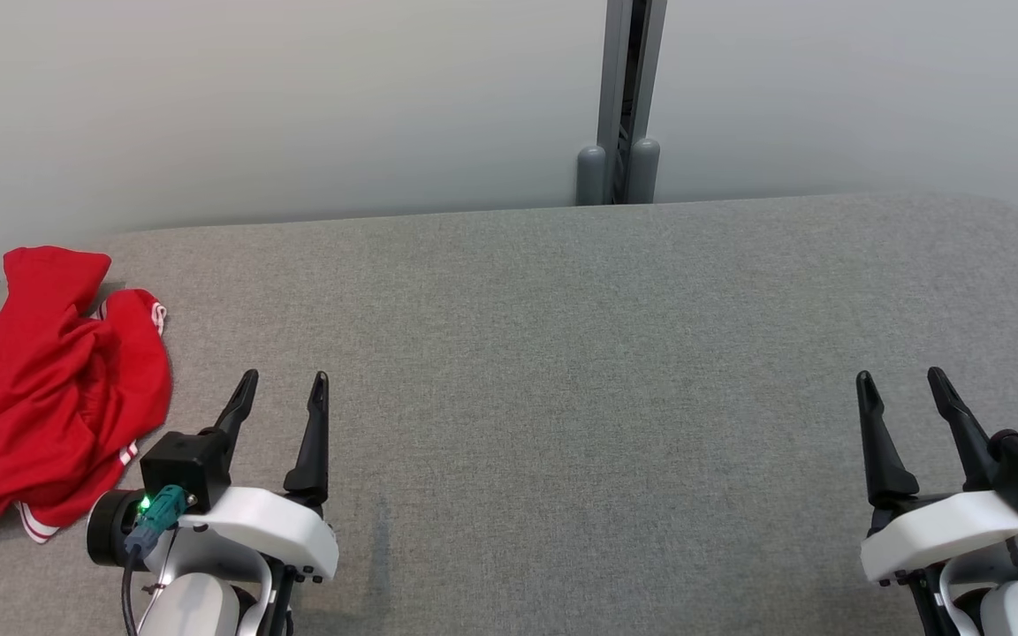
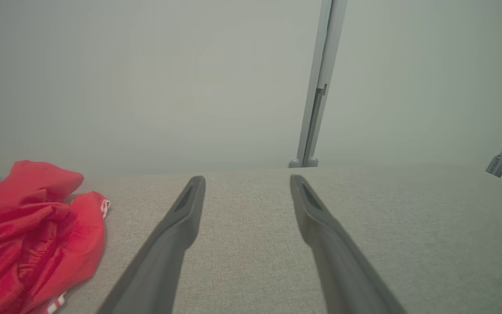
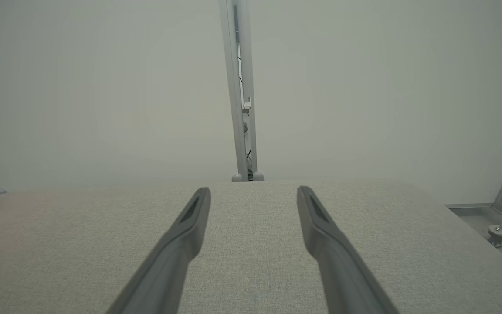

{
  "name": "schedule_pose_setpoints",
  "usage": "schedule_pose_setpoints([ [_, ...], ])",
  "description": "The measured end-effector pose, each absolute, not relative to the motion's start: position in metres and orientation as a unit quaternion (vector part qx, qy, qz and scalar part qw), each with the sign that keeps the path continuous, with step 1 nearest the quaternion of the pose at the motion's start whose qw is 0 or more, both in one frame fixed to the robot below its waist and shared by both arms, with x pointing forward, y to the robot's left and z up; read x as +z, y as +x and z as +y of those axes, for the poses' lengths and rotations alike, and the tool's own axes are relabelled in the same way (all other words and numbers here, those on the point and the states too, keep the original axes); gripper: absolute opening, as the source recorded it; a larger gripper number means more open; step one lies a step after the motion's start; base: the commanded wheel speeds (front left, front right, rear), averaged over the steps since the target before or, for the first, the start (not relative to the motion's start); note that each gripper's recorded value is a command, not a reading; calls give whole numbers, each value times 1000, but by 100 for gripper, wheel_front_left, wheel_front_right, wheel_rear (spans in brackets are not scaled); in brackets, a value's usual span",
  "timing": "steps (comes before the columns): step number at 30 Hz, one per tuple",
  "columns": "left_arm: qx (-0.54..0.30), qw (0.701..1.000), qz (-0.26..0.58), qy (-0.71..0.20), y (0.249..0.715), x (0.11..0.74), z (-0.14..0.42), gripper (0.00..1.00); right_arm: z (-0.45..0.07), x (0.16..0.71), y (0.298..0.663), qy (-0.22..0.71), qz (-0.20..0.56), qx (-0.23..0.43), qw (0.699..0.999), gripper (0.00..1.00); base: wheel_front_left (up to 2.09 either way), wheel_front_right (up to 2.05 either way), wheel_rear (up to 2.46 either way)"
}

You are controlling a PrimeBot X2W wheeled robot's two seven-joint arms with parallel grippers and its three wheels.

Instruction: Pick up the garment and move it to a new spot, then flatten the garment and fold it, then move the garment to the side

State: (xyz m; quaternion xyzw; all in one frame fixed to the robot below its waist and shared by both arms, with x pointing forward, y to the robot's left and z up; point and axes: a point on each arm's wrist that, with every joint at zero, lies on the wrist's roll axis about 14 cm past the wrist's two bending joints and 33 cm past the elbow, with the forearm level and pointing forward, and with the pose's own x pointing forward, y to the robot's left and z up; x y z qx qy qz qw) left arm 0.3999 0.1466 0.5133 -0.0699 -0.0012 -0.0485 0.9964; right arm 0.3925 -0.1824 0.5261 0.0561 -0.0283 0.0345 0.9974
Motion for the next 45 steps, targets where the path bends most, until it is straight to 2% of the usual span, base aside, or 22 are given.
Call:
schedule_pose_setpoints([
  [18,-43,999,14,-20,401,507,149,100,-179,524,389,32,-34,37,998,100,0,0,0],
  [35,-33,999,25,-22,398,502,154,100,-176,520,392,46,-27,39,998,100,0,0,0],
  [45,23,999,12,-23,390,509,192,100,-143,519,409,41,-21,85,995,100,0,0,0],
])
